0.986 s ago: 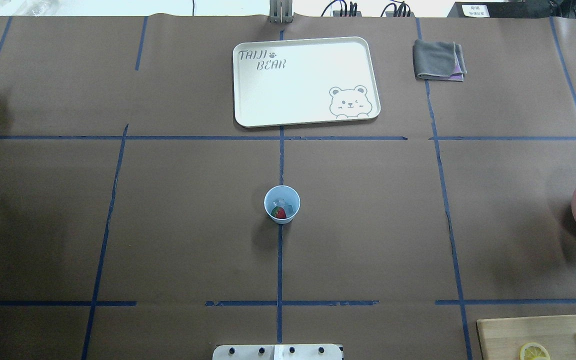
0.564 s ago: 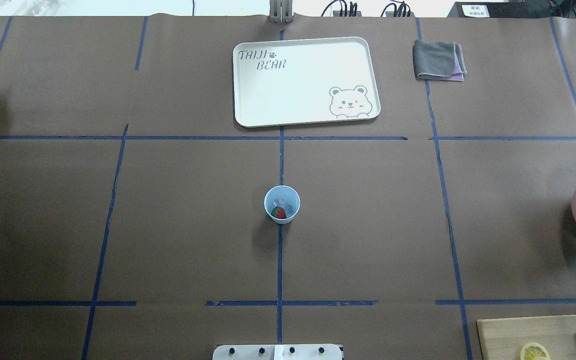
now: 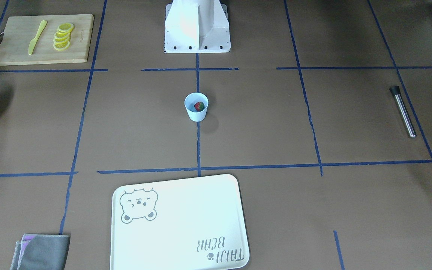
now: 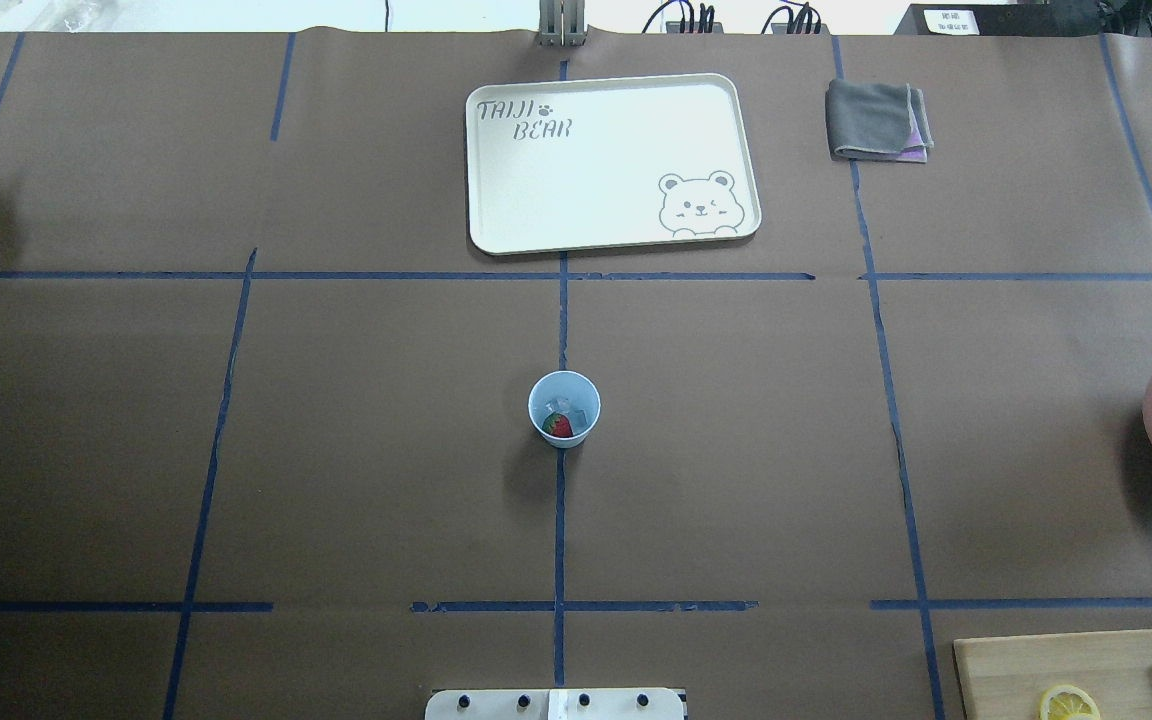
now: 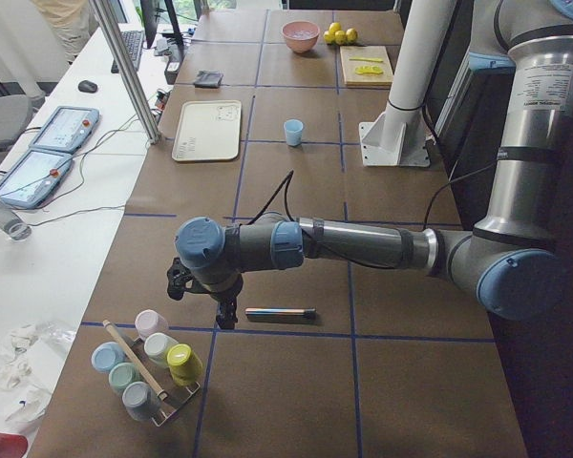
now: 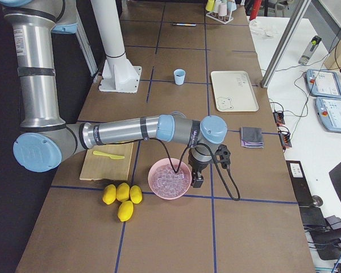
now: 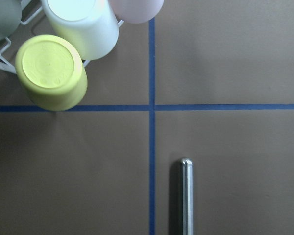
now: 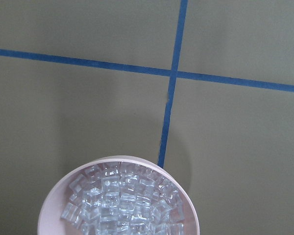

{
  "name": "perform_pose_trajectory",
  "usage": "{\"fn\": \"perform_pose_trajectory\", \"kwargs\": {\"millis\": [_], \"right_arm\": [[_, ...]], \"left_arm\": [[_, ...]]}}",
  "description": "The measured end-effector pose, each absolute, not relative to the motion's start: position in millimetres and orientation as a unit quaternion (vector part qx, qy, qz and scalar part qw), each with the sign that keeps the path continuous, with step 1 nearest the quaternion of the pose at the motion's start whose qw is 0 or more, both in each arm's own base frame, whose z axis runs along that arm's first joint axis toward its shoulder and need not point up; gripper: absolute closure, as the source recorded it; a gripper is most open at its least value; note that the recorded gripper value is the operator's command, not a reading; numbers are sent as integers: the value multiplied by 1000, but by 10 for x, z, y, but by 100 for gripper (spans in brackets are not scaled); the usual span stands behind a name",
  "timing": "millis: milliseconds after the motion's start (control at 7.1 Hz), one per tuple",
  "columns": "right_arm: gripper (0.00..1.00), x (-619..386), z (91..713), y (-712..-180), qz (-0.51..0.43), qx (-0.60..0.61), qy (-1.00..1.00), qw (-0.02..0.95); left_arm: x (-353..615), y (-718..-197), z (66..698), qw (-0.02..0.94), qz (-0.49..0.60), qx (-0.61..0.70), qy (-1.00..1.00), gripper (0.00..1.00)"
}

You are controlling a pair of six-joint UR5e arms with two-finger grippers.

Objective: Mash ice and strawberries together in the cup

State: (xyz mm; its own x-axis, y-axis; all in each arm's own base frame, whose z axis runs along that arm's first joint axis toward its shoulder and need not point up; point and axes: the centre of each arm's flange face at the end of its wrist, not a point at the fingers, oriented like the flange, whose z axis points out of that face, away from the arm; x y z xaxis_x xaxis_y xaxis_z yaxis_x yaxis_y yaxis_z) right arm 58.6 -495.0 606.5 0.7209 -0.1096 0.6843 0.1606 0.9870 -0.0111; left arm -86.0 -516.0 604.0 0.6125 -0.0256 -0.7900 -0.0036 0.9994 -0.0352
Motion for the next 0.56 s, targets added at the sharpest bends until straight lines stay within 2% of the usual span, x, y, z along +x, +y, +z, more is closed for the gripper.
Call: {"fn": "perform_pose_trajectory", "kwargs": {"millis": [564], "right_arm": [[0,593,6076,-4964,-69,-31,-362,929]], "left_arm": [[-866,-4977,5875,911,-8,-22,411,0]]}}
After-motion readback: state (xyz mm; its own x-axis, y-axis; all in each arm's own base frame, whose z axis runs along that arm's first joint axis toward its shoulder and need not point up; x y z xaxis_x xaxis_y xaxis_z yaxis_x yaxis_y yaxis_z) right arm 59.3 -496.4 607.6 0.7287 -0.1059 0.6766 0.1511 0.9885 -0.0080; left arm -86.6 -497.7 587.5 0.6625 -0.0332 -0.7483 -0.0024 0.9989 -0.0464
